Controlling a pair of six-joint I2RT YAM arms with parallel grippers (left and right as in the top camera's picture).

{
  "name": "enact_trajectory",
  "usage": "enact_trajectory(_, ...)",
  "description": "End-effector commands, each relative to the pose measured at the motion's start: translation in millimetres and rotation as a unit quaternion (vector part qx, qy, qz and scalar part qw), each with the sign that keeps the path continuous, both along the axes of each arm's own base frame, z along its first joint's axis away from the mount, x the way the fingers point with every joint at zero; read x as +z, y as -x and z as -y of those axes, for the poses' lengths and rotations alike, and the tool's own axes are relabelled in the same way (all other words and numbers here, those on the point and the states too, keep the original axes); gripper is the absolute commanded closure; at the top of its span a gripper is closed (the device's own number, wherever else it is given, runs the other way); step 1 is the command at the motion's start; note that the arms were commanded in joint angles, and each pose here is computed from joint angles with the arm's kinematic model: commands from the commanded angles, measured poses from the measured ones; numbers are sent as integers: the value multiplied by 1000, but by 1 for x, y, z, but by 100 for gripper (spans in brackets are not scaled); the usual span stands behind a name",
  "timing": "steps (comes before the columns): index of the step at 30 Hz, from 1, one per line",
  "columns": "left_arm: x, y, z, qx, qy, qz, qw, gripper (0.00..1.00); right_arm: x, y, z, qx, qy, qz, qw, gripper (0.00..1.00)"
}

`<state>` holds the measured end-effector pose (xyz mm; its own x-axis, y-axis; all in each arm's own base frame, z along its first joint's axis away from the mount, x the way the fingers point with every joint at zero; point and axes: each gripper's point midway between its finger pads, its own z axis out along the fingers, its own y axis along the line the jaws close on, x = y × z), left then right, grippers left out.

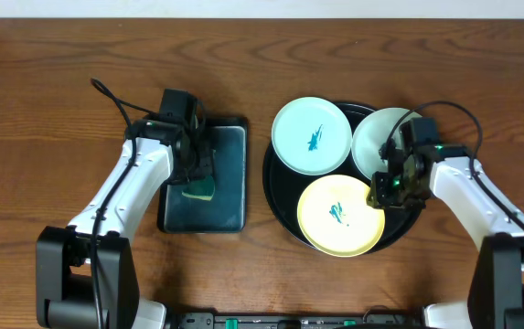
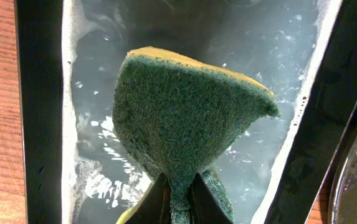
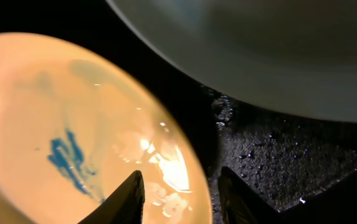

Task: Clean dirty plates on tray and stack at the side
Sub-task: 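Grip the yellow plate rim with the right gripper and tilt it up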

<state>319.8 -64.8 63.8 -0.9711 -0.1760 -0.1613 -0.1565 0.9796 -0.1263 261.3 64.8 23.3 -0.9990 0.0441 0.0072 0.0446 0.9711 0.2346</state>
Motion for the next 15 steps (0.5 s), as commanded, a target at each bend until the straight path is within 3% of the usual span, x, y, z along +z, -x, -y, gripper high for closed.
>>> enact_trajectory(1,-4,2,0,-1,0,-7,1000,93,-6,-2,3,3,16,-8,1000,66)
enact_trajectory(7,-4,2,0,0,0,-7,1000,93,-15,0,0,0,11,-23,1000,92)
enact_trajectory(15,-3,1,0,0,0,-5,1000,92,-15,-20,-16,-31,4,11,999,99)
